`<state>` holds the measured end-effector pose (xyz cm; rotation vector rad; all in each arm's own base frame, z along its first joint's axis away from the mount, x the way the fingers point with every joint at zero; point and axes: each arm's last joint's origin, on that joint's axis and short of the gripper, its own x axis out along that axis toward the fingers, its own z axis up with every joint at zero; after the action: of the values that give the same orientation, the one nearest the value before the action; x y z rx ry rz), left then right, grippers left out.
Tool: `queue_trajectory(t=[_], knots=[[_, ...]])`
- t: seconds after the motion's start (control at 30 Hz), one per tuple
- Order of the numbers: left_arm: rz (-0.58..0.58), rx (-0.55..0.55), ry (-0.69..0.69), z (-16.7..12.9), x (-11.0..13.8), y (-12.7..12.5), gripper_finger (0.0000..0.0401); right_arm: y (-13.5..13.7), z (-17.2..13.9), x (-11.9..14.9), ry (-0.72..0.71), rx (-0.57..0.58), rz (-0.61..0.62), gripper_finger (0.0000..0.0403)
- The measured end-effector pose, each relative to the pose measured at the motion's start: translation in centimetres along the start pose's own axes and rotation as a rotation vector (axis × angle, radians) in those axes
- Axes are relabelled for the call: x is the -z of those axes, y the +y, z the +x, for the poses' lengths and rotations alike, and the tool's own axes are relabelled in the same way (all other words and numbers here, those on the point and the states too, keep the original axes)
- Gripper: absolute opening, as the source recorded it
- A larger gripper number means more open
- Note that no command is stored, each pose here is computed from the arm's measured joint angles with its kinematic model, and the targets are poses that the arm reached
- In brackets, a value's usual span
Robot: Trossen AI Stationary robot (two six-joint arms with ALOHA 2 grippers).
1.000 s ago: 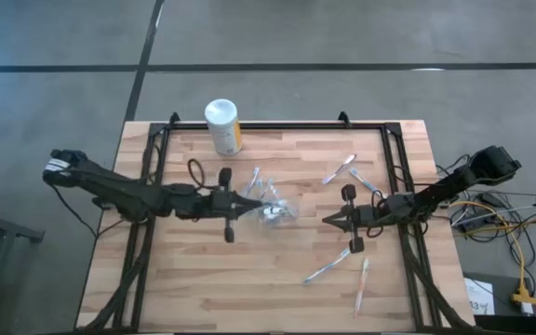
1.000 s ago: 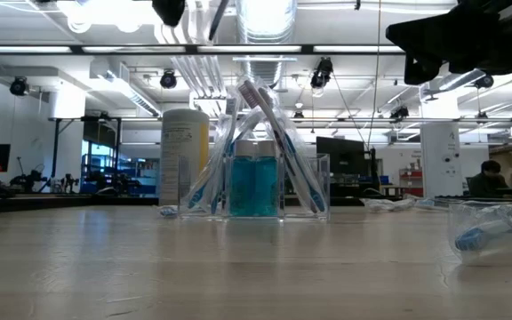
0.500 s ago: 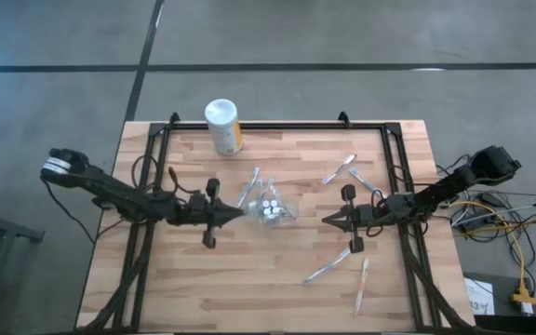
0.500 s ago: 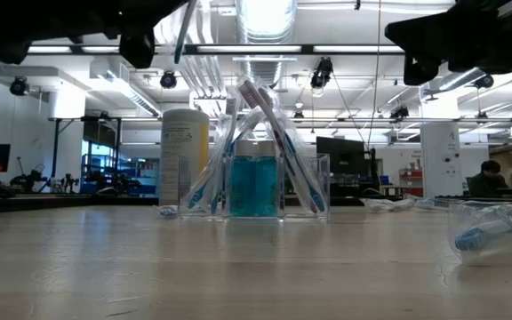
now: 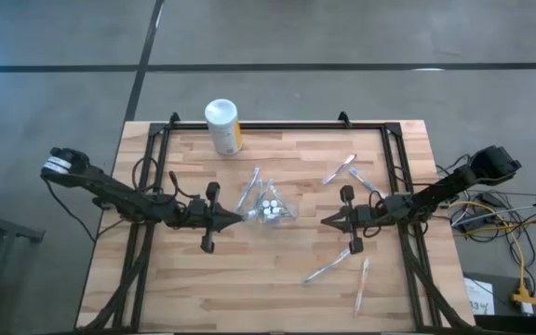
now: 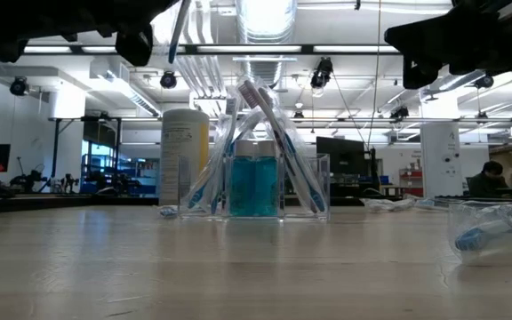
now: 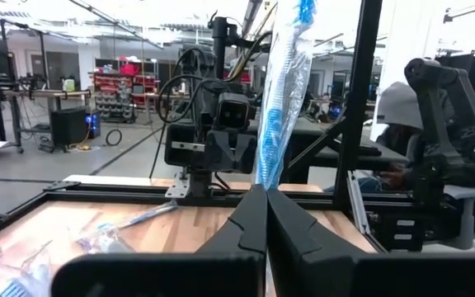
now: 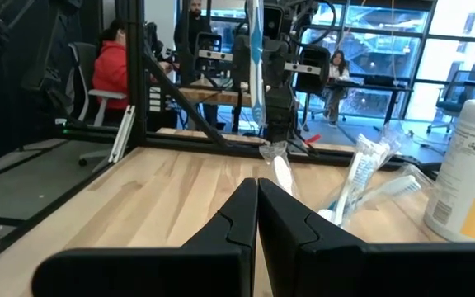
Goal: Pick & Place toothbrushing station
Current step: Put the blue toothbrush into the transparent organizer
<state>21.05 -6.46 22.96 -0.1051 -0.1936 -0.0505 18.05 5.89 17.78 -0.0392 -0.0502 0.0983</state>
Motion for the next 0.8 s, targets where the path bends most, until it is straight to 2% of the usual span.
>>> queue_trajectory(t=[0.37,0.6,0.8], knots=[[-0.002,0.005,0.039,0.1,0.3,-0.2,0.0000,0.5,0.4,-0.1,0.044,-0.026,0.000,0.0016],[-0.001,0.033,0.084,0.0,0.6,-1.0,0.0000,1.0,1.2,-1.4,0.018,-0.043,-0.017,0.0067],[0.000,-0.005,0.107,-0.2,1.2,-2.0,0.0000,1.7,2.6,-2.0,0.013,-0.150,-0.024,0.0118]])
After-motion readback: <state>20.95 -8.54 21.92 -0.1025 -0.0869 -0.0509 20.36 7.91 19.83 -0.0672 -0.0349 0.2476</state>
